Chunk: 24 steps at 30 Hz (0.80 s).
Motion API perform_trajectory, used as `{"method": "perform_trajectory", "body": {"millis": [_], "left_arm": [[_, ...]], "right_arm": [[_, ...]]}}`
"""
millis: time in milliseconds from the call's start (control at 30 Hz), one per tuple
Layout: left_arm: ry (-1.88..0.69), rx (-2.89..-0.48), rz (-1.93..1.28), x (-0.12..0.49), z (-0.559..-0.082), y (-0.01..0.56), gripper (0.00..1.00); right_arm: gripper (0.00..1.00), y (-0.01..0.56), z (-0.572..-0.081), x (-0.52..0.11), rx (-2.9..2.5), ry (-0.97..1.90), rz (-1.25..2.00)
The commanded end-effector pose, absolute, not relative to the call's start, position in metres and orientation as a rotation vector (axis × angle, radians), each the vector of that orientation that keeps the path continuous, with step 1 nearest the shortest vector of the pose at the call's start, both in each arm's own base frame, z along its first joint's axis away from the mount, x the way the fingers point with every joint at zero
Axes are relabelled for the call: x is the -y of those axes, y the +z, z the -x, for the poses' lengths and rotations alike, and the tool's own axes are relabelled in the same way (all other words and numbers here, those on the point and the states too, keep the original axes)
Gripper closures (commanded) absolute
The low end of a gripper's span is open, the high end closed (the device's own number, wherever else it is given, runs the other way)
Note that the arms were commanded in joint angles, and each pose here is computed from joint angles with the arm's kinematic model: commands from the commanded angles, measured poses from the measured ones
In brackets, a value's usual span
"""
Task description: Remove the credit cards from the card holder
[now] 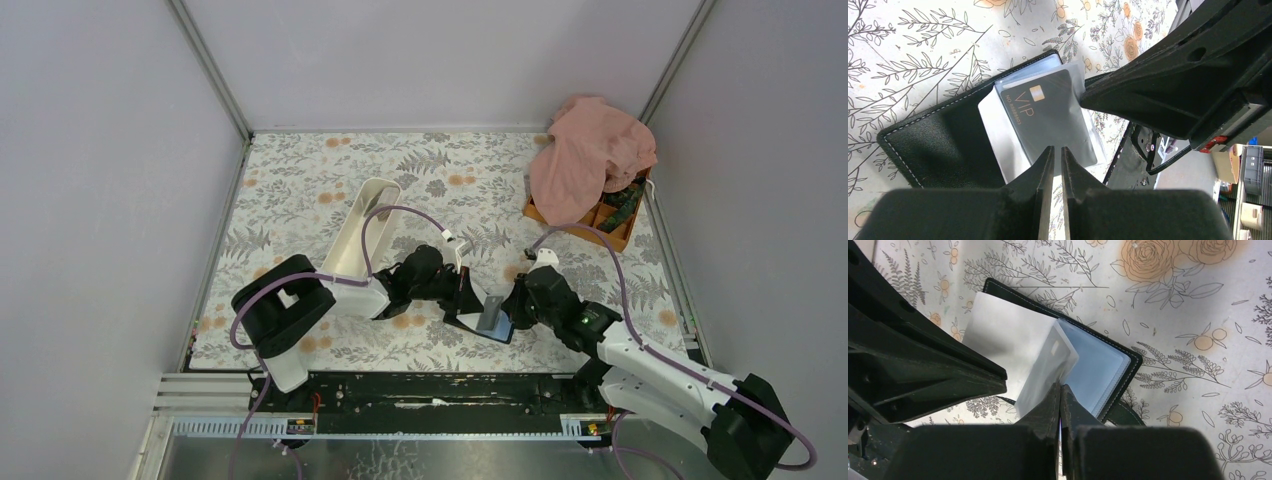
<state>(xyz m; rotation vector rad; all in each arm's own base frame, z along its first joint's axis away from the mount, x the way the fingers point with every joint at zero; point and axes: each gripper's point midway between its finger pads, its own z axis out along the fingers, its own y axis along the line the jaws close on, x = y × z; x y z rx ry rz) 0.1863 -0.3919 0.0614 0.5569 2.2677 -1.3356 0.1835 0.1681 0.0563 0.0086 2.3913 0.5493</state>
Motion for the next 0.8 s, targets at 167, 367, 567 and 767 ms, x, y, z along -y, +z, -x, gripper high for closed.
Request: {"method": "perform_trajectory", "body": {"millis": [167,367,567,767], "left_arm": [[-1.377,-2.204,-0.587,0.395,-0.185,0.067,0.84],[-1.388,-2.199,-0.580,0.393,-0.186,0.068,0.84],[-1.383,-2.193,-0.575,0.389,-0.186,0.070,0.84],[-1.389,-2.189,-0.574,0.388,-0.185,0.070,0.84]], "right_arm": [[1.00,0.046,-0.180,-0.159,-2.418,0.496,-0.006],[1.00,0.065,-0.187,-0.170,-2.363,0.556,0.016],[1.00,0.070,-0.188,-0.169,-2.357,0.540,0.035],[1.00,0.063,-0.182,-0.162,-2.390,0.506,0.044]]}}
